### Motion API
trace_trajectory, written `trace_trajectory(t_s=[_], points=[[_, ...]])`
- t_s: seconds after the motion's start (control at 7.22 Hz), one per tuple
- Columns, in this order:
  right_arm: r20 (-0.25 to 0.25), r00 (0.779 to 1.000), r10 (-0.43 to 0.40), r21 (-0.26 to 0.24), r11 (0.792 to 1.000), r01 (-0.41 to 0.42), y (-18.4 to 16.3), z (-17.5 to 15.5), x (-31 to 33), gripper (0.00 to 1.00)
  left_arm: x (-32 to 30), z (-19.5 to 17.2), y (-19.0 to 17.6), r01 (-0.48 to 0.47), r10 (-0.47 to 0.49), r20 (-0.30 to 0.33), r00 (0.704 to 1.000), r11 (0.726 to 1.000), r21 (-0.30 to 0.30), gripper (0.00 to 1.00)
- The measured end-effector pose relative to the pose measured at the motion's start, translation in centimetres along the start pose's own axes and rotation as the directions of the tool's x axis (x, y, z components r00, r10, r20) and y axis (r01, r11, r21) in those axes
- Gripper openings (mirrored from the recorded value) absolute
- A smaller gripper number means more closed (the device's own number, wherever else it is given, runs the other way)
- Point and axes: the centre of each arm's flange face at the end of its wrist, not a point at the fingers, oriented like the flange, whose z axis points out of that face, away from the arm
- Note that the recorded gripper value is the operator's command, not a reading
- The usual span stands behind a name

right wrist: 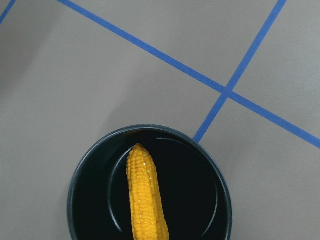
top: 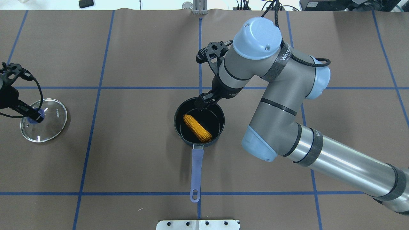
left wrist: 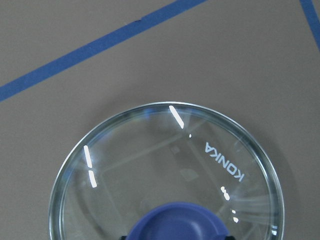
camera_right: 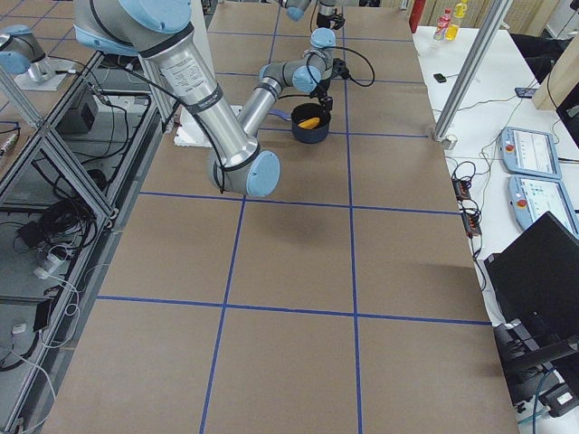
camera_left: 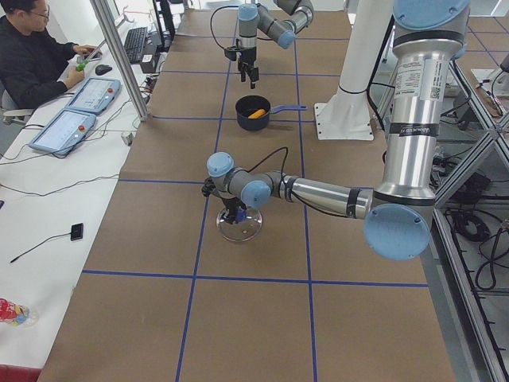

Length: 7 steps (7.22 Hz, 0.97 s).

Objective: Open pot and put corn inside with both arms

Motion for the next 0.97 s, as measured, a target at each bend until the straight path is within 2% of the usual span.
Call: trace_trajectory(t_s=[0.55, 0.97], points=[[-0.013, 1.0, 0.005, 0.014, 1.0, -0.004, -0.3, -0.5, 1.7, 1.0, 0.4, -2.2, -1.8, -0.002, 0.002, -0.001, 1.0, 0.999, 0.048, 1.0], [-0.029, 1.0, 0.006, 0.109, 0.994, -0.002, 1.2, -1.2, 10.3, 1.0, -5.0, -10.4, -2.7, 0.121, -0.123, 0.003, 0.992, 0.981, 0.153, 1.0]])
